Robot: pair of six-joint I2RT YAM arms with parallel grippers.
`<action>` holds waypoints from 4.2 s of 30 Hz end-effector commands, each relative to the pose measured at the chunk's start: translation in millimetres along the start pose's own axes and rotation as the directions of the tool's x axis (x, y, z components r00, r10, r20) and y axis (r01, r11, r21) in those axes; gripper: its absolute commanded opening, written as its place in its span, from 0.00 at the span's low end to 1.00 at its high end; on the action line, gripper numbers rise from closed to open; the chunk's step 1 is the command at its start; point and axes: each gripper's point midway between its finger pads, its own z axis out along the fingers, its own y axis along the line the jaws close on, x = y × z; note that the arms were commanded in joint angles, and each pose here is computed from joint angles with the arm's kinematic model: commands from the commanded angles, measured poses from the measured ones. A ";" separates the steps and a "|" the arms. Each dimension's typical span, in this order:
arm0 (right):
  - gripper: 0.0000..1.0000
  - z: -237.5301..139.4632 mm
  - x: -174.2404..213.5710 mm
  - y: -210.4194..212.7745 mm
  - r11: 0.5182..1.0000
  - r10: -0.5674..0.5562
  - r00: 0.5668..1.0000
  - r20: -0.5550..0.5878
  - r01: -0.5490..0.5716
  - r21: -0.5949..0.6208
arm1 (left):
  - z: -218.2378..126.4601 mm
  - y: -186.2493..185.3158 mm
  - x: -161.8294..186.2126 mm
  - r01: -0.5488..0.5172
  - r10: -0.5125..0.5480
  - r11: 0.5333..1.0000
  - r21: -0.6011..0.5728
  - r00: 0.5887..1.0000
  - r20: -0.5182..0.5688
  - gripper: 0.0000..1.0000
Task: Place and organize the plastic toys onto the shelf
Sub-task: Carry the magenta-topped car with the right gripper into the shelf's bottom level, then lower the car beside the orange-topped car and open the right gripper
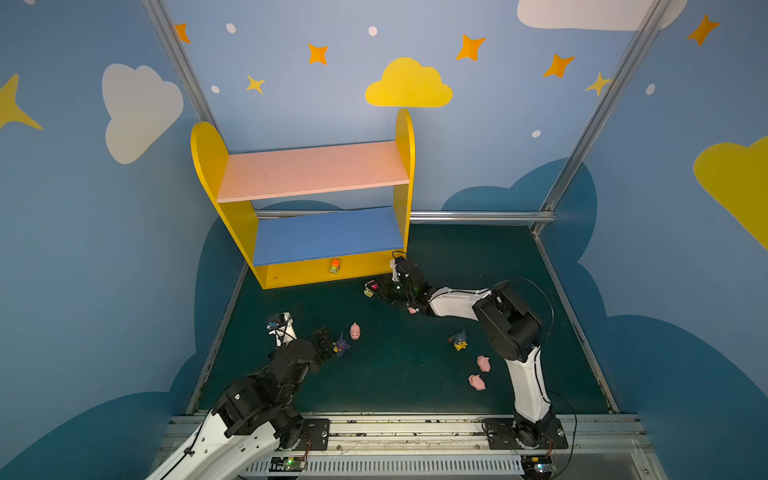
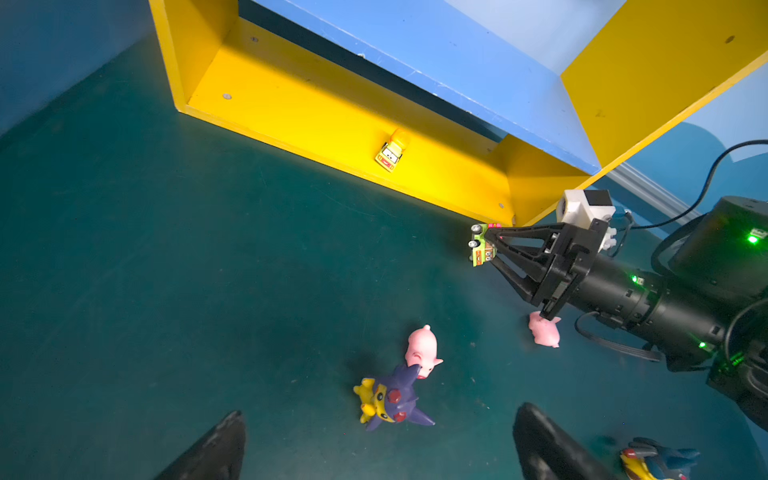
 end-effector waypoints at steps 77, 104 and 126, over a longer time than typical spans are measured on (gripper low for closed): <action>0.29 95.1 -73.1 3.3 0.992 0.042 0.999 0.012 -0.040 -0.117 | -9.7 1.5 -34.7 -0.020 0.027 0.997 -0.079 0.996 0.084 1.00; 0.40 90.0 -74.7 20.0 0.991 0.001 1.000 0.009 0.000 -0.137 | -11.0 0.8 -35.2 -0.017 0.022 0.998 -0.066 0.996 0.087 1.00; 0.43 80.8 -74.9 22.5 0.981 0.020 1.000 0.015 -0.016 -0.195 | -10.6 0.4 -34.3 -0.026 0.031 0.997 -0.071 0.997 0.077 1.00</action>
